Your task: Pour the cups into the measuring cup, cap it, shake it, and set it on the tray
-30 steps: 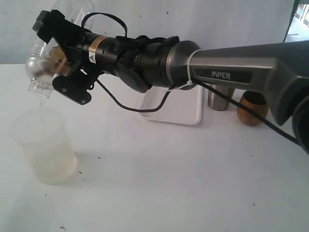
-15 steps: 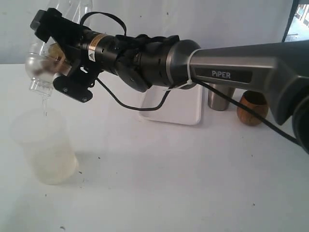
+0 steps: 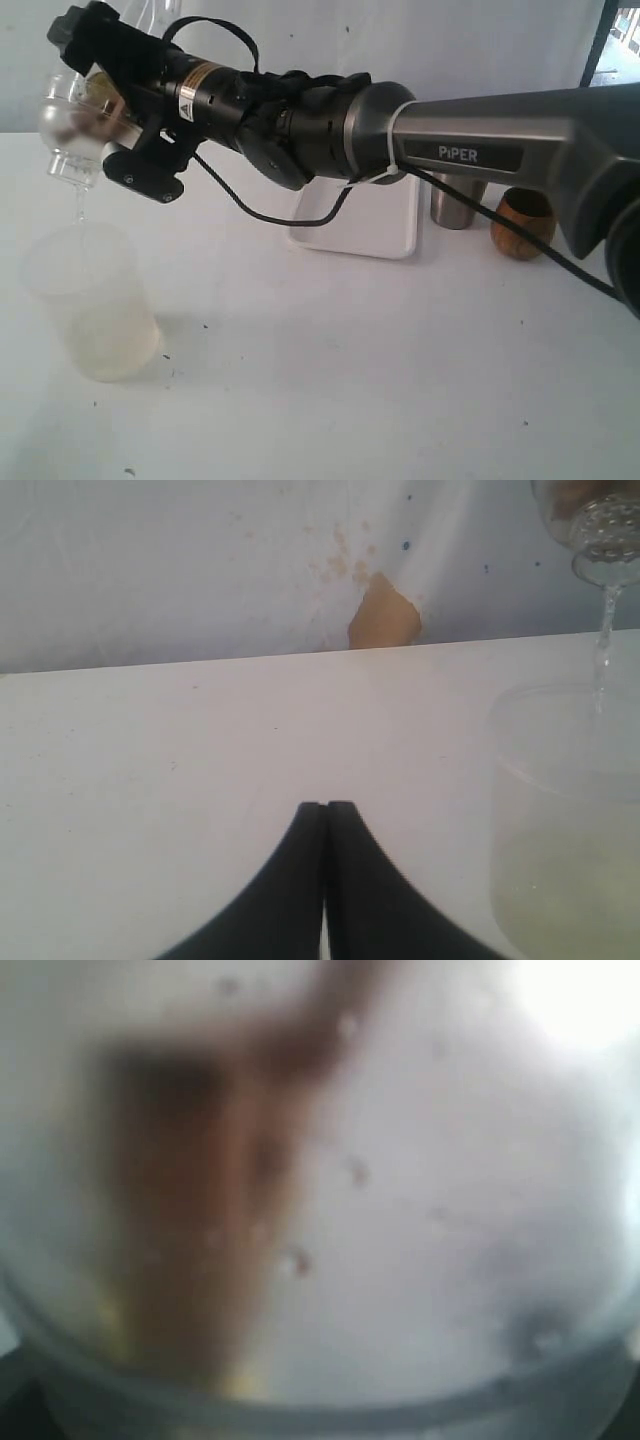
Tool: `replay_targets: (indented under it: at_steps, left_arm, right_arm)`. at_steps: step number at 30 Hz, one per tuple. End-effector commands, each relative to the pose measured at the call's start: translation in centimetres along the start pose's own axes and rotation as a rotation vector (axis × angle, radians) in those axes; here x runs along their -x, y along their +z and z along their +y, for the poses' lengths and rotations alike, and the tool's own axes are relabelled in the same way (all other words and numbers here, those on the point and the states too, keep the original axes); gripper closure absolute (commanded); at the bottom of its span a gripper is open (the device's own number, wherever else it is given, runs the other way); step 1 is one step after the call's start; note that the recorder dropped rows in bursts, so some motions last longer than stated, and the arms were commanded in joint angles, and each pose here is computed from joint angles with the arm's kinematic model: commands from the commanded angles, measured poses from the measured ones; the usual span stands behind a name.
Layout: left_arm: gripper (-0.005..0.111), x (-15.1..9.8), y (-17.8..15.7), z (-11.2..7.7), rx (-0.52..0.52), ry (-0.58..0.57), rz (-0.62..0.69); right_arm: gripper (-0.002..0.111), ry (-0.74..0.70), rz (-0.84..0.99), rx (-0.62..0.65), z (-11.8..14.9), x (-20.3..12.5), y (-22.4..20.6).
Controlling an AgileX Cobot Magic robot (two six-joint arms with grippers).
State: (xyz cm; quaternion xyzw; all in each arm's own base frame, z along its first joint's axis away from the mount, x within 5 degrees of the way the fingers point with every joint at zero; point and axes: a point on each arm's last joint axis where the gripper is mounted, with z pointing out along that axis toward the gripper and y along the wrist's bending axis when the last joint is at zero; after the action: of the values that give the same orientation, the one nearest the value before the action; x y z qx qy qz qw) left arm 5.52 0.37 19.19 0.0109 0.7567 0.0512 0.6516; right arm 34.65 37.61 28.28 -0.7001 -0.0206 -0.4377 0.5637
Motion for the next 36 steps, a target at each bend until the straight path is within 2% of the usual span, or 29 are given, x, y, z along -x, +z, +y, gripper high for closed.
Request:
replay_targets:
  at_steps: [1, 15, 30, 36]
  left_arm:
    - [0.107, 0.03, 0.02, -0.03, -0.004, -0.009, -0.002]
    - [0.107, 0.03, 0.02, -0.03, -0.004, -0.009, -0.002]
    - [0.107, 0.03, 0.02, -0.03, -0.004, -0.009, -0.002]
    - [0.107, 0.03, 0.02, -0.03, -0.004, -0.009, -0.002]
  right_arm:
    - [0.108, -0.047, 0.036, -0.061, -1.24, -0.87, -0.17]
    - [0.108, -0.111, 0.039, -0.085, -1.60, -0.72, -0.16]
    - [0.108, -0.113, 0.044, -0.101, -1.78, -0.70, -0.17]
    - [0.108, -0.186, 0.052, -0.109, -1.88, -0.73, -0.18]
